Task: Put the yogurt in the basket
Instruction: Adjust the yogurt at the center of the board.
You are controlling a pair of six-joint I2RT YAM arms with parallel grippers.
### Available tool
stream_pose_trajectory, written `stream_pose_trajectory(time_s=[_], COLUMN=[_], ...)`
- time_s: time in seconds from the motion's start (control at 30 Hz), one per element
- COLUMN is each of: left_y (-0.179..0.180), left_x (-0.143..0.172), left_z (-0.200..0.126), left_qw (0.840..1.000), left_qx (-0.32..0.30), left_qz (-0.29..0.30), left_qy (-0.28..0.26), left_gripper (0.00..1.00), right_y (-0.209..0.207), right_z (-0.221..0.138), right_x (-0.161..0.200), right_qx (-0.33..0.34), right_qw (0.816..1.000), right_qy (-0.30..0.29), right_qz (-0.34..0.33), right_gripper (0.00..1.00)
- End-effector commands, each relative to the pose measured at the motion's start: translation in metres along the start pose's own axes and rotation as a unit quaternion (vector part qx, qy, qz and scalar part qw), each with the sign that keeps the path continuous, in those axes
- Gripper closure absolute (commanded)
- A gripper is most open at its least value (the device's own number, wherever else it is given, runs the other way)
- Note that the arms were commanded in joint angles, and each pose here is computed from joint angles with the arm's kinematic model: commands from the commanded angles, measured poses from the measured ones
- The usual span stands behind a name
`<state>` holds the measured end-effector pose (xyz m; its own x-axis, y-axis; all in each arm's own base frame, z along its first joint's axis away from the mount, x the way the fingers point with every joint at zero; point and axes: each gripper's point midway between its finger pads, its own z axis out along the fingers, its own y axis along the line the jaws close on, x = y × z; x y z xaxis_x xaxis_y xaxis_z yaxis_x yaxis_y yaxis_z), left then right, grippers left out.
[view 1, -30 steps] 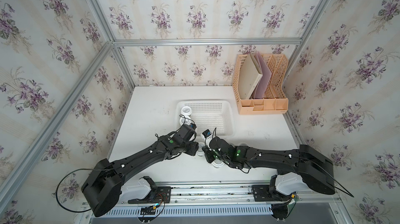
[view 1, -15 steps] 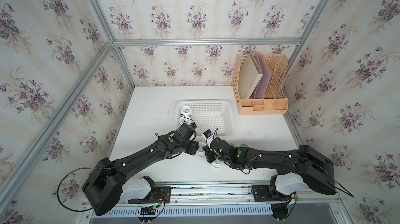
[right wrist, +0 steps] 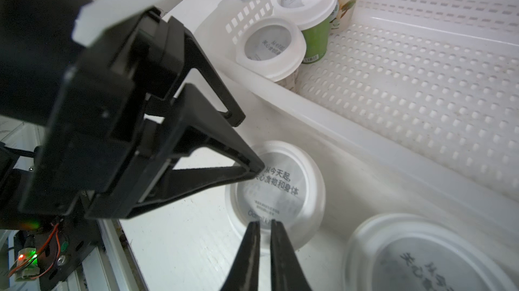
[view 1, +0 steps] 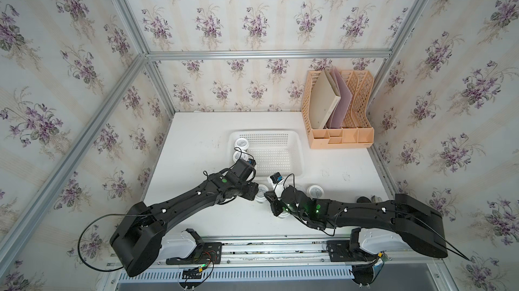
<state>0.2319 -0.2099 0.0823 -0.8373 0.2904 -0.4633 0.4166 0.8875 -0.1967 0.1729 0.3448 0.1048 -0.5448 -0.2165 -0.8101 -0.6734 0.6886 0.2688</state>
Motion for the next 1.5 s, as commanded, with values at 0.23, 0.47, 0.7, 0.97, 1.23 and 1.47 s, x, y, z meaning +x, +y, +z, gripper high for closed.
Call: stream_pose_trajectory(time_s=[0.23, 0.47, 0.7, 0.97, 1.23, 1.47], left_y=[0.002, 0.002, 0.002, 0.002, 0.002, 0.002], left_x=[0.006, 0.006, 0.006, 0.006, 0.006, 0.007], left_z=[0.001, 0.001, 0.001, 0.002, 0.001, 0.002], left_qw=[1.000, 1.000, 1.000, 1.000, 1.000, 1.000], left_qx=[-0.004, -0.003, -0.002, -0.001, -0.001, -0.001], left_qz=[0.008, 0.008, 0.008, 0.009, 0.008, 0.008], left_qy=[0.014, 0.015, 0.015, 0.016, 0.016, 0.018], left_gripper=[0.40, 0.40, 0.40, 0.40, 0.40, 0.40], right_y=[0.017, 0.013, 0.013, 0.012, 0.014, 0.008], right_z=[0.009, 0.013, 0.016, 0.015, 0.017, 0.018], right_x=[-0.006, -0.002, 0.004, 0.004, 0.010, 0.014], right_qx=[-0.001, 0.011, 0.008, 0.009, 0.001, 0.014], right_qw=[1.000, 1.000, 1.000, 1.000, 1.000, 0.999], right_qy=[-0.026, -0.021, -0.010, -0.011, -0.005, -0.003], right_qz=[-0.009, -0.004, 0.004, 0.007, 0.023, 0.033], right_gripper=[0.86, 0.86, 0.87, 0.87, 0.87, 0.87])
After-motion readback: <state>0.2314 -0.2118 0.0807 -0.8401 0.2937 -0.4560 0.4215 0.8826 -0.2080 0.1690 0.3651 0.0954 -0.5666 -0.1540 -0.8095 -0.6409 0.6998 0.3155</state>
